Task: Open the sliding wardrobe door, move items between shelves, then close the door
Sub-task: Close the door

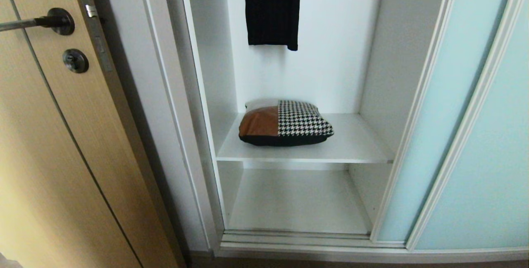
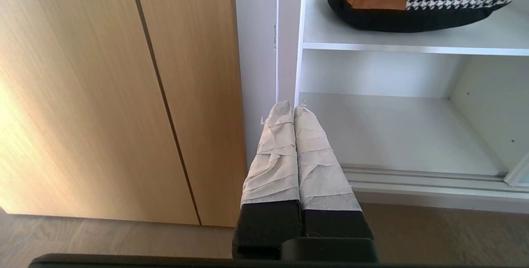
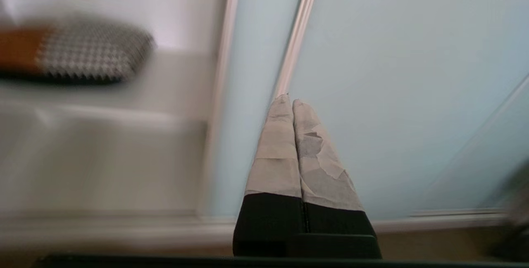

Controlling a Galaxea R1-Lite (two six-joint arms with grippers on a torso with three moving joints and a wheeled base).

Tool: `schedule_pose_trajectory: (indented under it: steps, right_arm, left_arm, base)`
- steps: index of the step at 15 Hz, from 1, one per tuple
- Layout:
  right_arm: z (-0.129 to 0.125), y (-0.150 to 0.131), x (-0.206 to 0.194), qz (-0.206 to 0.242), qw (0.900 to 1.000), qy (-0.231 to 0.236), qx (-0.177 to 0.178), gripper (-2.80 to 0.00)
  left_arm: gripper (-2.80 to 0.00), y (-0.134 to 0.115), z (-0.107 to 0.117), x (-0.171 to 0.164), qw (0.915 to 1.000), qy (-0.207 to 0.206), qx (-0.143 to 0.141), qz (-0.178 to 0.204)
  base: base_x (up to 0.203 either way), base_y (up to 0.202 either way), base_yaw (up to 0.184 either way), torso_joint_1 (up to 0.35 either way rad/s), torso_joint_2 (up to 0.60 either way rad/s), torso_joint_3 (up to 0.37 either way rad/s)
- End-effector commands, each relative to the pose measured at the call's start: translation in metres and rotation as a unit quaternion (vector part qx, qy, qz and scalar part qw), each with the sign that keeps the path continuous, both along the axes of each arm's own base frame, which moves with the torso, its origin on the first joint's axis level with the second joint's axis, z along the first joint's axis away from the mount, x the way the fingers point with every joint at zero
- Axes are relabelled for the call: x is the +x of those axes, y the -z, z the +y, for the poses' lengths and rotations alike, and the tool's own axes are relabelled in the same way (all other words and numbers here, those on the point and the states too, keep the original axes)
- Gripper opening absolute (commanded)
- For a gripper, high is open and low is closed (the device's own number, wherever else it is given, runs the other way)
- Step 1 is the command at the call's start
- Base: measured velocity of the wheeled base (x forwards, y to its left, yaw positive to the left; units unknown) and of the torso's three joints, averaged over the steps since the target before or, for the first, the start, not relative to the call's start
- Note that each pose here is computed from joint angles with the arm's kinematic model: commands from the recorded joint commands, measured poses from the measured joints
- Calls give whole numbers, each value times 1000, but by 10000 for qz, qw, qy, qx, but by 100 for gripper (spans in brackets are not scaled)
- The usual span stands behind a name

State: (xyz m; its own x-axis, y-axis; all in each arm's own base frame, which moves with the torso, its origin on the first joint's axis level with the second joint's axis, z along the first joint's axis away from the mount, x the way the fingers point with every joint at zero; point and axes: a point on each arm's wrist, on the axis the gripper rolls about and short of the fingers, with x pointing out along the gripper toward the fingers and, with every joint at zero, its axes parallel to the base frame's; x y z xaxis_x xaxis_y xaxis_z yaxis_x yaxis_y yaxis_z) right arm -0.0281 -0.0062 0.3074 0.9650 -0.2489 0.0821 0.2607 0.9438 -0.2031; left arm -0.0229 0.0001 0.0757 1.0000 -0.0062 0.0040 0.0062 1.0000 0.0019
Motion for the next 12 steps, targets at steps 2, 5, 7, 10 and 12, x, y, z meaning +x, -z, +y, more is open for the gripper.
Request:
schedule_pose_trajectory:
  steps: [2, 5, 7, 10, 12]
  right_arm:
    - [0, -10, 43, 644, 9977, 114, -202, -280]
    - [-1, -23, 66, 808, 9959, 366, -195, -280]
    - [-3, -30, 93, 1061, 9919, 673, -183, -280]
    - [-14, -51, 123, 1125, 9860, 1222, -148, -280]
    - [-32, -61, 143, 1205, 9805, 1544, -138, -280]
  left_arm:
    - [-280, 0, 0, 0, 10000, 0, 6, 13]
    - [-280, 0, 0, 0, 10000, 0, 6, 13]
    - [-280, 0, 0, 0, 10000, 0, -2, 13]
    - [-280, 0, 0, 0, 10000, 0, 6, 13]
    - [-280, 0, 0, 0, 10000, 0, 2, 13]
  base:
    - [0, 0, 0, 0, 0, 0]
    - [0, 0, 0, 0, 0, 0]
    - [0, 0, 0, 0, 0, 0]
    - [0, 0, 0, 0, 0, 0]
    - [0, 0, 0, 0, 0, 0]
